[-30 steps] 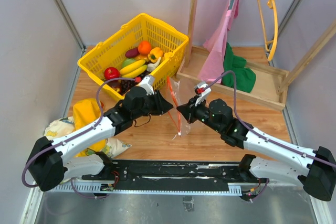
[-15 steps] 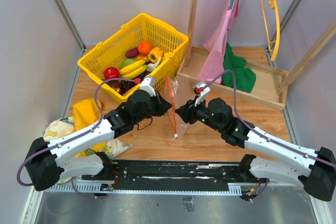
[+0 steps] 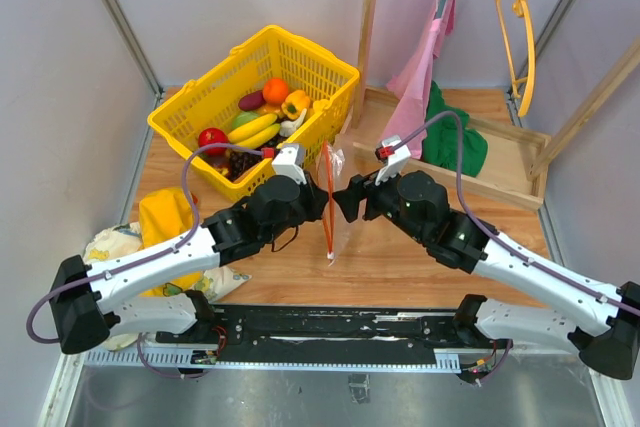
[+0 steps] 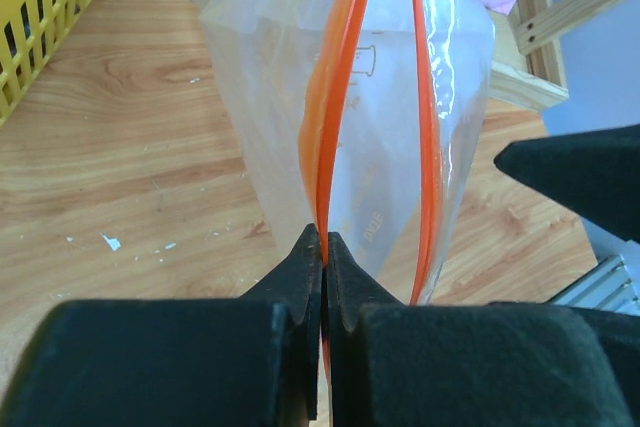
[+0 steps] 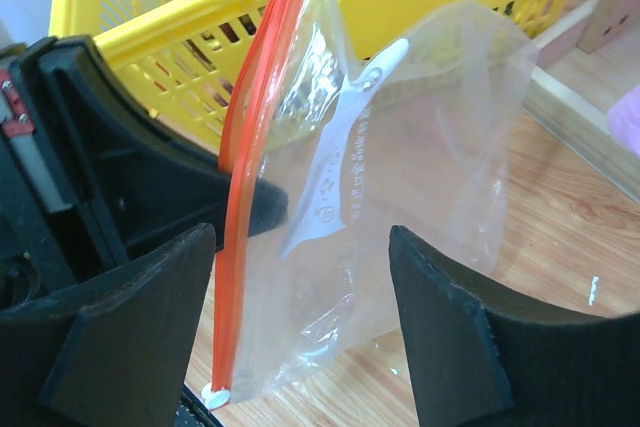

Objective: Place the food in the zip-top bag and seal the zipper
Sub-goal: Open the zipper of the food storage bag.

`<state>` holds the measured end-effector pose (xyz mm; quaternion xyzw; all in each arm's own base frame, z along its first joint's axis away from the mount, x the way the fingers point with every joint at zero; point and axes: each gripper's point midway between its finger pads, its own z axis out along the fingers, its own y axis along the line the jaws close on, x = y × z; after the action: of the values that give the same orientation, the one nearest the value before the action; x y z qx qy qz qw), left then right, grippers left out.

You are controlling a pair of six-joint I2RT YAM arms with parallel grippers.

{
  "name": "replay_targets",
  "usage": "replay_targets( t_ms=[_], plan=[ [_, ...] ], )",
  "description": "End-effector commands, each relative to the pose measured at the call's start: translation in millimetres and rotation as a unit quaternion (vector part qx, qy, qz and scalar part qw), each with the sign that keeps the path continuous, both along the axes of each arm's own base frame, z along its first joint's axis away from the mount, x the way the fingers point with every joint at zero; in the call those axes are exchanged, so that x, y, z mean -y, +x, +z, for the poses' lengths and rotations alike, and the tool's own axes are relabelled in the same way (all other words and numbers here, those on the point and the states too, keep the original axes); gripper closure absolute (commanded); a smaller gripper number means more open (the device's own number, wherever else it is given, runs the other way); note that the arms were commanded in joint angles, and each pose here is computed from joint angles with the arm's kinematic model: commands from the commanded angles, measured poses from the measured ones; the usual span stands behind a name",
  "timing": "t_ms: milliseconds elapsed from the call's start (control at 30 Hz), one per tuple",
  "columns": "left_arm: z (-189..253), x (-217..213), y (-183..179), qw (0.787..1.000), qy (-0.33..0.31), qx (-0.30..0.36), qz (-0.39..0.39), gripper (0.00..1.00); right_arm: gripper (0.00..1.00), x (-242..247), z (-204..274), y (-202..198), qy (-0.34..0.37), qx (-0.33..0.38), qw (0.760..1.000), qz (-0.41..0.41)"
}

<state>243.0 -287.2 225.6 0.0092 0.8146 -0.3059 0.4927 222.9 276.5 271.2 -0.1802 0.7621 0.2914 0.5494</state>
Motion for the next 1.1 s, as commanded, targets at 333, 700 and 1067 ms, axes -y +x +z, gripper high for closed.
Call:
replay_targets(
  t_ms=[333,700,1067],
  plan=[
    [12,15,3,0.998,0.037,0.036,0.028,1.00,0.21,6,-9,25,-0.030,-0.045,0.993,-0.106],
    [11,1,10,0.993,0.087,0.048,0.062,1.00,0.22,42,-22,26,-0.088,-0.057,0.980,-0.171],
    [14,8,11,0.993,0.092,0.044,0.055,1.00,0.24,39,-33,23,-0.087,-0.049,0.984,-0.149]
  ],
)
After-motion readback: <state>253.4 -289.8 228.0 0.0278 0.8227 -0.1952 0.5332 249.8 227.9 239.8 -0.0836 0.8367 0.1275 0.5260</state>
